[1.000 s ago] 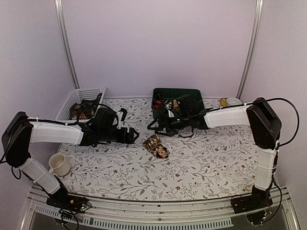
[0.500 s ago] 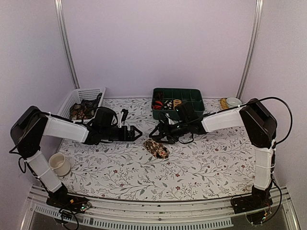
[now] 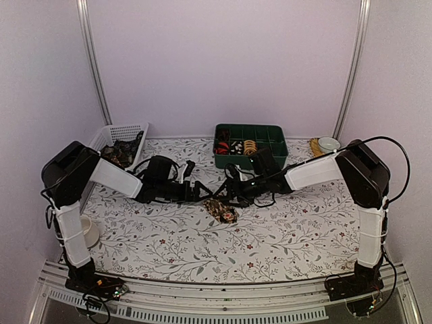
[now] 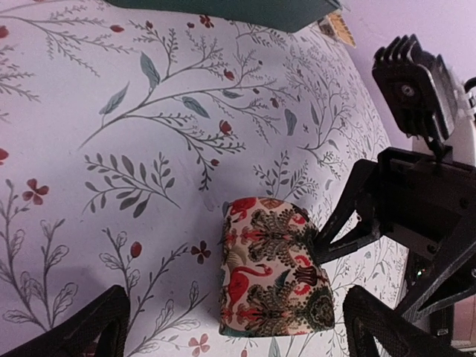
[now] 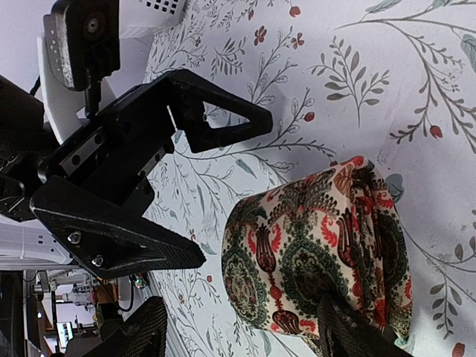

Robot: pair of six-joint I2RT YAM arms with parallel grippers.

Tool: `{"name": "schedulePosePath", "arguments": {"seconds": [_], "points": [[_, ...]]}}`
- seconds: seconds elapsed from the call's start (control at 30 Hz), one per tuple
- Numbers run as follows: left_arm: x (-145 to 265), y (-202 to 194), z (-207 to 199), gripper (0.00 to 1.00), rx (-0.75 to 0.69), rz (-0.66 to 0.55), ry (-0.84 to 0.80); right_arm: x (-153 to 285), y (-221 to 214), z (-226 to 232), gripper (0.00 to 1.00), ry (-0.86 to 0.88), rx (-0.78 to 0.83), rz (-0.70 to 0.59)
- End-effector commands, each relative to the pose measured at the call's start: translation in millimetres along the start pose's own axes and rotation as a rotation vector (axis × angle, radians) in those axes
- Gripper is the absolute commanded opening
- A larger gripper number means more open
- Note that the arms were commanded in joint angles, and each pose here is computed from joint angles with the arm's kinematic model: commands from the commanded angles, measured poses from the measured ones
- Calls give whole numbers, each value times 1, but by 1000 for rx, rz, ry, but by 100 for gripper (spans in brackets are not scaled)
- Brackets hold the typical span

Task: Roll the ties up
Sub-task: Roll the tie at the center of the board.

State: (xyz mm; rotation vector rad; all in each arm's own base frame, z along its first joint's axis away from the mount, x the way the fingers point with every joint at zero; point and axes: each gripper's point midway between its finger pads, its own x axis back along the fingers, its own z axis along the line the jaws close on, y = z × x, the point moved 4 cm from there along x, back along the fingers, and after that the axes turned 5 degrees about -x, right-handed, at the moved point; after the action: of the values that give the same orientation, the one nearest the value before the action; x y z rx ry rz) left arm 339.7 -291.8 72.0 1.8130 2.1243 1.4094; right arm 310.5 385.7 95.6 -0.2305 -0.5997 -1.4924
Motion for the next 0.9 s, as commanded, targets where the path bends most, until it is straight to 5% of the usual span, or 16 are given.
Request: {"name": "schedulePosePath", "arguments": {"seconds": [0.0, 0.73, 0.87], "points": [[-13, 1, 1, 100, 13, 18, -90, -13, -20, -37, 69, -86, -57, 46], [-34, -39, 12, 82, 145, 197, -129, -13, -36, -50, 62, -143, -27, 59], [-32, -37, 12, 86, 139, 178, -122, -8, -28, -39, 64, -156, 1, 44]]}}
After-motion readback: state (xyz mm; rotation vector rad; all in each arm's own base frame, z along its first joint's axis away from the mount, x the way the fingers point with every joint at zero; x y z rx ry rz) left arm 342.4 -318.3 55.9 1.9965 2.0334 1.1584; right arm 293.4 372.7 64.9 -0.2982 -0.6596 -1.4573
